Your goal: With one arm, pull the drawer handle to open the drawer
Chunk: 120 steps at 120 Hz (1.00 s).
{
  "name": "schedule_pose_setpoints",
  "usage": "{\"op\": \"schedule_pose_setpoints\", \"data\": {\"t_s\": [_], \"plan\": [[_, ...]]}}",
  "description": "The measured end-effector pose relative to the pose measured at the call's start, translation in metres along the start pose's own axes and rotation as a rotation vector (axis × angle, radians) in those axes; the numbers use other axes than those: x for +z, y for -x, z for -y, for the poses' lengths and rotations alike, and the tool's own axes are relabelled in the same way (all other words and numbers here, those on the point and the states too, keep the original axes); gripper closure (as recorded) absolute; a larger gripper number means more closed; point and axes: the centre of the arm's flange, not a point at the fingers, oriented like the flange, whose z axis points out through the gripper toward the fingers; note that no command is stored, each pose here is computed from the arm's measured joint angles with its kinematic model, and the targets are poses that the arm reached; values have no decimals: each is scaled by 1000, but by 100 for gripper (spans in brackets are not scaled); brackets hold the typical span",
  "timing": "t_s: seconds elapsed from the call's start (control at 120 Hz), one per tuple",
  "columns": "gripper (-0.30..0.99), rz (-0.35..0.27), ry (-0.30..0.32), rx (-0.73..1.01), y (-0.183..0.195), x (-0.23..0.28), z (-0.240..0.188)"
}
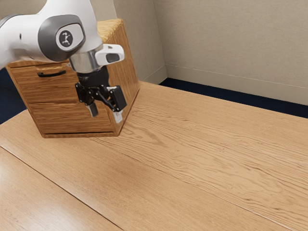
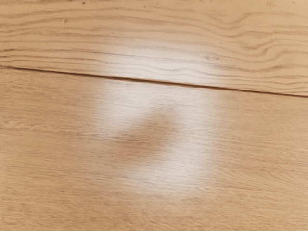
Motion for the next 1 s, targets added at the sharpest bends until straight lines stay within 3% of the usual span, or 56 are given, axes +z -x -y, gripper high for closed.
{"op": "schedule_pose_setpoints", "data": {"t_s": [0.183, 0.35, 0.467, 0.75, 1.0], "plan": [[0, -26, 18, -10, 1, -6, 8], [0, -164, 70, -53, 36, -77, 37], [0, -193, 81, -114, 47, -91, 61], [0, -124, 75, -338, 46, -56, 135], [0, -14, 74, -810, 48, -15, 189]]}}
